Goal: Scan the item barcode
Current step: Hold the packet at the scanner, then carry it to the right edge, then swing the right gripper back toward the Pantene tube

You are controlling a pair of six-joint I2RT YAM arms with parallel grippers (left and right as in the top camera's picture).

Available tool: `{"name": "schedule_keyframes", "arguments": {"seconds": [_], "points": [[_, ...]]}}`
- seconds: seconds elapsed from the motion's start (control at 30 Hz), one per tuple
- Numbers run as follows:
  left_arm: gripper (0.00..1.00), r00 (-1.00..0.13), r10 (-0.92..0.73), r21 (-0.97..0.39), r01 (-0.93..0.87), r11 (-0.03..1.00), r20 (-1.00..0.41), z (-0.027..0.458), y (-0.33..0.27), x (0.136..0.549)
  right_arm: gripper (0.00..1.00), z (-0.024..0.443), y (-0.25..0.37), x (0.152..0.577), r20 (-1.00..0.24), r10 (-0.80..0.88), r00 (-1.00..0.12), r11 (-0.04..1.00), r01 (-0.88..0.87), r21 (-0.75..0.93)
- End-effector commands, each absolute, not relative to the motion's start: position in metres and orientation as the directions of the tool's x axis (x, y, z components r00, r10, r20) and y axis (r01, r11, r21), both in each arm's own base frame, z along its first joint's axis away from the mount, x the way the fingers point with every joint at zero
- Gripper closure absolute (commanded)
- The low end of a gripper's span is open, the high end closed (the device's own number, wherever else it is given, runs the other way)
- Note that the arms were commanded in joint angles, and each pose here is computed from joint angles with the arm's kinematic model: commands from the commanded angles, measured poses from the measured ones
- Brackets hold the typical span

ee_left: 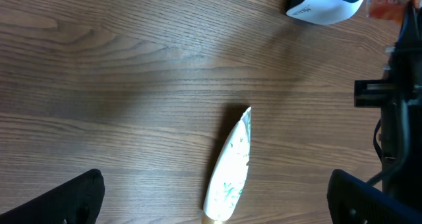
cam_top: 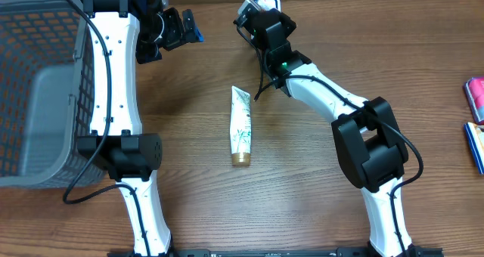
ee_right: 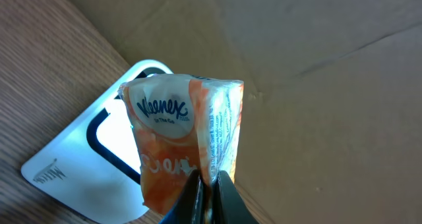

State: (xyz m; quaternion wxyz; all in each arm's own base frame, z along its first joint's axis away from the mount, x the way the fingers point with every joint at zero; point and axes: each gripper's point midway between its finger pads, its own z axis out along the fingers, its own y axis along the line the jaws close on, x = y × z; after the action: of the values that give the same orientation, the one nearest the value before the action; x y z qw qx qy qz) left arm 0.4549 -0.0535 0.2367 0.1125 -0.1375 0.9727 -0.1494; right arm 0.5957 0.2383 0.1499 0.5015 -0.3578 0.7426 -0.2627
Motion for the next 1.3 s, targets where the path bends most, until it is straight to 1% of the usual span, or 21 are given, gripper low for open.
{"name": "schedule_keyframes", "arguments": {"seconds": [0.0, 0.07, 0.13, 0.2, 0.23, 0.3, 0.37, 0.43, 0.47, 0.5, 0.57, 0.6, 0.63, 0.73, 0.83, 0.9, 0.97, 1.0, 1.13, 1.27], "points": [[0.0, -0.932, -0.308, -0.324, -0.236, 0.916, -0.191, 0.243, -0.052, 0.454, 0.96, 0.158, 0.232, 0.604, -0.547, -0.801, -0.244, 0.596, -0.225, -0.771], [0.01, -0.932, -0.308, -0.324, -0.236, 0.916, -0.192, 0.243, -0.052, 0.454, 0.96, 0.173, 0.219, 0.609, -0.571, -0.778, -0.263, 0.615, -0.133, -0.777], [0.0, -0.932, -0.308, -0.324, -0.236, 0.916, -0.192, 0.243, -0.052, 0.454, 0.96, 0.193, 0.196, 0.615, -0.613, -0.735, -0.292, 0.64, 0.002, -0.768], [0.0, -0.932, -0.308, -0.324, -0.236, 0.916, -0.192, 0.243, -0.052, 0.454, 0.97, 0.215, 0.16, 0.617, -0.697, -0.637, -0.33, 0.68, 0.185, -0.71], [0.0, -0.932, -0.308, -0.324, -0.236, 0.916, -0.191, 0.243, -0.052, 0.454, 0.97, 0.219, 0.148, 0.616, -0.719, -0.602, -0.346, 0.686, 0.235, -0.688], [0.0, -0.932, -0.308, -0.324, -0.236, 0.916, -0.192, 0.243, -0.052, 0.454, 0.97, 0.231, 0.109, 0.613, -0.777, -0.496, -0.388, 0.689, 0.368, -0.624], [0.0, -0.932, -0.308, -0.324, -0.236, 0.916, -0.192, 0.243, -0.052, 0.454, 0.97, 0.242, 0.063, 0.605, -0.821, -0.383, -0.423, 0.671, 0.483, -0.562], [0.0, -0.932, -0.308, -0.324, -0.236, 0.916, -0.192, 0.243, -0.052, 0.454, 0.96, 0.246, 0.031, 0.597, -0.839, -0.307, -0.449, 0.665, 0.529, -0.526], [0.0, -0.932, -0.308, -0.324, -0.236, 0.916, -0.191, 0.243, -0.052, 0.454, 0.97, 0.248, 0.004, 0.587, -0.855, -0.228, -0.466, 0.673, 0.559, -0.485], [0.0, -0.932, -0.308, -0.324, -0.236, 0.916, -0.191, 0.243, -0.052, 0.454, 0.97, 0.249, -0.01, 0.581, -0.859, -0.185, -0.476, 0.68, 0.57, -0.462], [0.0, -0.932, -0.308, -0.324, -0.236, 0.916, -0.192, 0.243, -0.052, 0.454, 0.97, 0.252, -0.049, 0.562, -0.876, -0.052, -0.48, 0.686, 0.62, -0.38], [0.0, -0.932, -0.308, -0.324, -0.236, 0.916, -0.191, 0.243, -0.052, 0.454, 0.97, 0.254, -0.073, 0.547, -0.881, 0.045, -0.47, 0.687, 0.655, -0.314], [0.0, -0.932, -0.308, -0.324, -0.236, 0.916, -0.192, 0.243, -0.052, 0.454, 0.97, 0.256, -0.103, 0.526, -0.874, 0.19, -0.447, 0.687, 0.696, -0.207], [0.0, -0.932, -0.308, -0.324, -0.236, 0.916, -0.191, 0.243, -0.052, 0.454, 0.97, 0.256, -0.153, 0.484, -0.81, 0.427, -0.402, 0.649, 0.76, -0.035], [0.0, -0.932, -0.308, -0.324, -0.236, 0.916, -0.191, 0.243, -0.052, 0.454, 0.96, 0.243, -0.209, 0.434, -0.688, 0.64, -0.343, 0.542, 0.836, 0.087], [0.0, -0.932, -0.308, -0.324, -0.236, 0.916, -0.191, 0.243, -0.052, 0.454, 0.96, 0.224, -0.247, 0.396, -0.592, 0.748, -0.301, 0.446, 0.888, 0.111], [0.0, -0.932, -0.308, -0.324, -0.236, 0.916, -0.191, 0.243, -0.052, 0.454, 0.96, 0.21, -0.275, 0.367, -0.532, 0.807, -0.256, 0.372, 0.92, 0.121], [0.0, -0.932, -0.308, -0.324, -0.236, 0.916, -0.191, 0.243, -0.052, 0.454, 0.96, 0.202, -0.292, 0.349, -0.499, 0.839, -0.217, 0.322, 0.937, 0.134], [0.0, -0.932, -0.308, -0.324, -0.236, 0.916, -0.192, 0.243, -0.052, 0.454, 0.96, 0.188, -0.321, 0.318, -0.43, 0.894, -0.125, 0.23, 0.952, 0.2], [0.0, -0.932, -0.308, -0.324, -0.236, 0.916, -0.191, 0.243, -0.052, 0.454, 0.96, 0.173, -0.337, 0.3, -0.384, 0.921, -0.07, 0.172, 0.955, 0.24]]}}
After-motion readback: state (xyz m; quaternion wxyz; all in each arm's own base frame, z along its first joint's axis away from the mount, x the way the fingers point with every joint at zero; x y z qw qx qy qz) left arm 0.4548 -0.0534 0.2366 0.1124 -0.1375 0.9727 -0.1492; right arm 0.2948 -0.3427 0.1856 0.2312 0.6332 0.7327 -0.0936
